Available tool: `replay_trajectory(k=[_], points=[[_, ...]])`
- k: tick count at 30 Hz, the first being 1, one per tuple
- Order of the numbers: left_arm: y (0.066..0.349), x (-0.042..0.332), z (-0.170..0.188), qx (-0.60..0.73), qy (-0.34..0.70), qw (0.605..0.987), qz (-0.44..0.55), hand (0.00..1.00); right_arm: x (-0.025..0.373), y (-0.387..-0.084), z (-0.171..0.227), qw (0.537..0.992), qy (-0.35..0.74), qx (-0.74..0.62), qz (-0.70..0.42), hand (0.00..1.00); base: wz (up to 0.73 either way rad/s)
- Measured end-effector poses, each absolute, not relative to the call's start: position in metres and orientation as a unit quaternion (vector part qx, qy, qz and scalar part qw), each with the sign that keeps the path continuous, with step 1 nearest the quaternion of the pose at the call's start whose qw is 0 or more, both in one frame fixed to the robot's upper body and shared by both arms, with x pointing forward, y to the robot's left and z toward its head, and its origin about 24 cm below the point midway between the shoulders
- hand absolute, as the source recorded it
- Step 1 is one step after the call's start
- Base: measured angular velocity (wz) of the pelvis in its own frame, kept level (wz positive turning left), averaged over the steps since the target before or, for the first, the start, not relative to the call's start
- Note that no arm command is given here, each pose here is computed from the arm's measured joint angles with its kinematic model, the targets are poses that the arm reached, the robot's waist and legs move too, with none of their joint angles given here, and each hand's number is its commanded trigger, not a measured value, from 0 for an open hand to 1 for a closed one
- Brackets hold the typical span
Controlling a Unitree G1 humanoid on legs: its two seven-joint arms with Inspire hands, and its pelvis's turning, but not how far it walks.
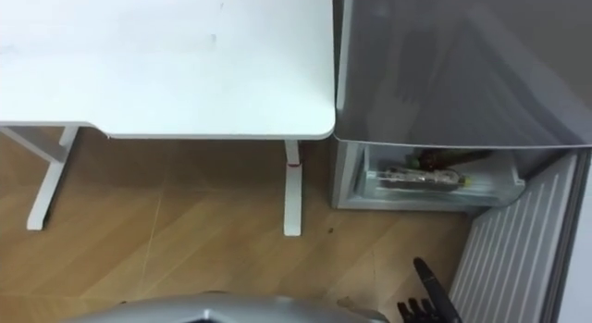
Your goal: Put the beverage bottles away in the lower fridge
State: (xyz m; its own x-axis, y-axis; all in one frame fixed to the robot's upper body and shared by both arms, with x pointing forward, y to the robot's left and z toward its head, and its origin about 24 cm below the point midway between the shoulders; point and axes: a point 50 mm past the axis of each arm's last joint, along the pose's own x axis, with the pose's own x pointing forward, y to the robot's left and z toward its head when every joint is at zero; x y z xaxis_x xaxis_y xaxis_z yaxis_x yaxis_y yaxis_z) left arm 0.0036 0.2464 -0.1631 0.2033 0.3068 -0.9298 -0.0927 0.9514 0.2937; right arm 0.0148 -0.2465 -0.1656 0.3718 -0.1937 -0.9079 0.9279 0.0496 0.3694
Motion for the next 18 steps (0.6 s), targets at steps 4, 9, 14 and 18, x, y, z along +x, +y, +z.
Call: replay_trajectory(k=[4,9,14,18], points=[[0.245,0.017,-0.164,0.086,0.613,0.776,0.122,0.00,0.048,-0.251,-0.162,0.642,0.301,0.556,-0.433,0.00,0.02],[0.244,0.045,-0.164,0.089,0.596,0.790,0.115,0.00,0.101,-0.249,-0.153,0.664,0.259,0.586,-0.386,0.00,0.00],[0.244,0.074,-0.161,0.088,0.570,0.808,0.116,0.00,0.160,-0.248,-0.134,0.678,0.209,0.615,-0.344,0.00,0.00],[0.250,0.085,-0.158,0.090,0.565,0.811,0.124,0.00,0.187,-0.261,-0.119,0.690,0.185,0.615,-0.333,0.00,0.02]])
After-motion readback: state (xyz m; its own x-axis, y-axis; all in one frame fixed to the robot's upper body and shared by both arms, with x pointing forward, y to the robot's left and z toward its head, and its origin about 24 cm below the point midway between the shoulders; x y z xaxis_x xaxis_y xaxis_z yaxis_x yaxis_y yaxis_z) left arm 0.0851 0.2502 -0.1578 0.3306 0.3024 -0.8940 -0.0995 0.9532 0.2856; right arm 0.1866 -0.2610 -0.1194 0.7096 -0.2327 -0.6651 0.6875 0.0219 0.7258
